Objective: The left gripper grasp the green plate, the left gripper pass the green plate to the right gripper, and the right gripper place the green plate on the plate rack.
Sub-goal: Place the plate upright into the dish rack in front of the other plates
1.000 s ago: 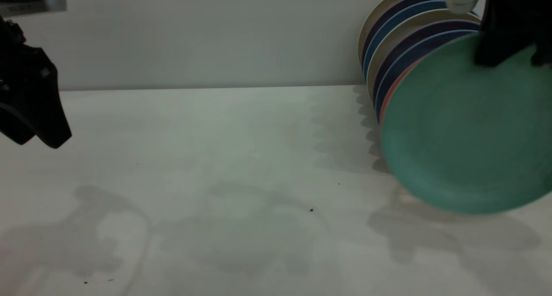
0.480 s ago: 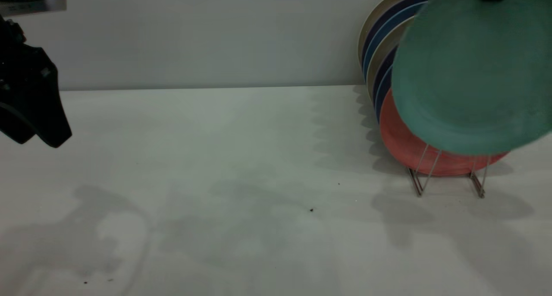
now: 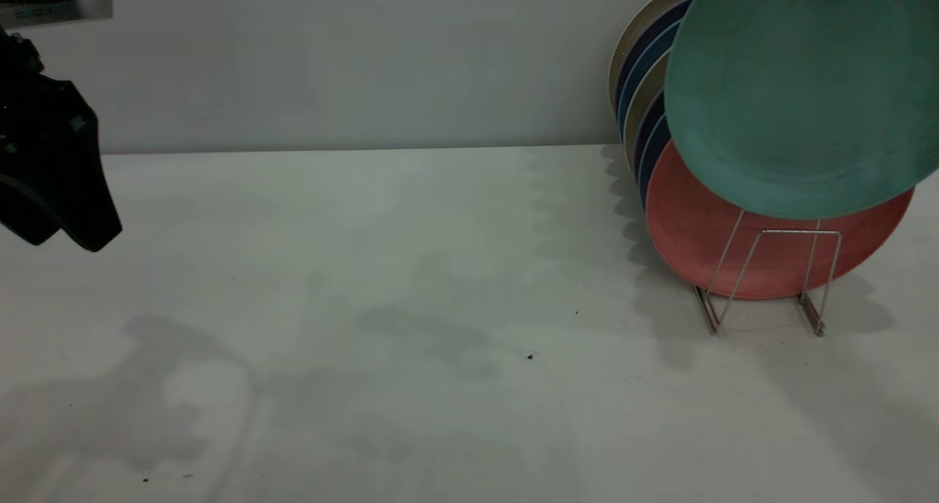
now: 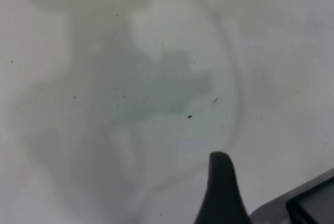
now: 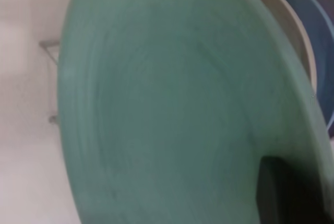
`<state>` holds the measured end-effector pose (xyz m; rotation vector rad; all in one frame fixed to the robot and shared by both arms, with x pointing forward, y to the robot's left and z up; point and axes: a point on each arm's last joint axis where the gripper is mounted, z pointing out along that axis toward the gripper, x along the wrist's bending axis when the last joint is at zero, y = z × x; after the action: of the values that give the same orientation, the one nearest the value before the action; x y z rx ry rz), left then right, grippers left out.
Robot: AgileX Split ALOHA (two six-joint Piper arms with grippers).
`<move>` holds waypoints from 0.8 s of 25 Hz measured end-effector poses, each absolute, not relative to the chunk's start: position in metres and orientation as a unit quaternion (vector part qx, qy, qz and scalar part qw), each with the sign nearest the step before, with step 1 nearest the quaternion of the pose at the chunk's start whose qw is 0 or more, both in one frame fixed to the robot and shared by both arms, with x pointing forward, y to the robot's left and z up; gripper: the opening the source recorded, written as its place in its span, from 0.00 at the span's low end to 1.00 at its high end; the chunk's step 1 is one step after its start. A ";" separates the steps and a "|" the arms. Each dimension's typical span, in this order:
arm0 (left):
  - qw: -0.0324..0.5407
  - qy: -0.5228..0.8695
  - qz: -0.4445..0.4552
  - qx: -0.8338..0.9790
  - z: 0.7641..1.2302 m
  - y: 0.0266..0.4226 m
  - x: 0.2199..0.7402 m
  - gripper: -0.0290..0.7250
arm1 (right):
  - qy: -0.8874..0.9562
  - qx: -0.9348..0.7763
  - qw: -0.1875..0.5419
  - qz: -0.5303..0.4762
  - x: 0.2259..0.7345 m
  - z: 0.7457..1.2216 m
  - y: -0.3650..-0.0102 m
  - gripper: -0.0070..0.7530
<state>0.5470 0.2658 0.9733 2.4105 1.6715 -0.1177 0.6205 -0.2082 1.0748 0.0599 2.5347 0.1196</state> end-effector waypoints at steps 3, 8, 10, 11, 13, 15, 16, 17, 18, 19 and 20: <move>0.103 0.566 -0.039 0.817 0.973 0.266 0.547 0.79 | 0.954 0.030 0.294 0.041 0.626 1.068 -0.214 0.08; 0.104 0.566 -0.037 0.817 0.973 0.266 0.548 0.79 | 0.954 0.034 0.295 0.040 0.633 1.059 -0.216 0.08; 0.104 0.567 -0.037 0.817 0.973 0.266 0.548 0.79 | 0.951 0.032 0.304 0.042 0.635 1.060 -0.216 0.08; 0.104 0.567 -0.037 0.817 0.973 0.266 0.548 0.79 | 0.950 0.031 0.307 0.043 0.636 1.060 -0.216 0.08; 0.104 0.567 -0.037 0.817 0.973 0.266 0.548 0.79 | 0.949 0.031 0.310 0.044 0.636 1.061 -0.216 0.08; 0.104 0.567 -0.037 0.817 0.973 0.266 0.548 0.79 | 0.949 0.032 0.311 0.044 0.636 1.061 -0.216 0.08; 0.104 0.567 -0.037 0.817 0.973 0.266 0.548 0.79 | 0.949 0.032 0.311 0.045 0.636 1.061 -0.216 0.08; 0.104 0.567 -0.037 0.817 0.973 0.266 0.548 0.79 | 0.949 0.034 0.311 0.045 0.636 1.061 -0.216 0.08; 0.104 0.567 -0.037 0.817 0.973 0.266 0.548 0.79 | 0.949 0.037 0.310 0.046 0.636 1.061 -0.216 0.08; 0.104 0.567 -0.037 0.817 0.973 0.266 0.548 0.79 | 0.949 0.041 0.308 0.047 0.636 1.060 -0.216 0.08; 0.104 0.567 -0.037 0.817 0.973 0.266 0.548 0.79 | 0.950 0.045 0.306 0.047 0.636 1.060 -0.216 0.08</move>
<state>0.5477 0.2659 0.9733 2.4080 1.6705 -0.1085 0.6355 -0.2159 1.0602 0.1181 2.5137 0.1249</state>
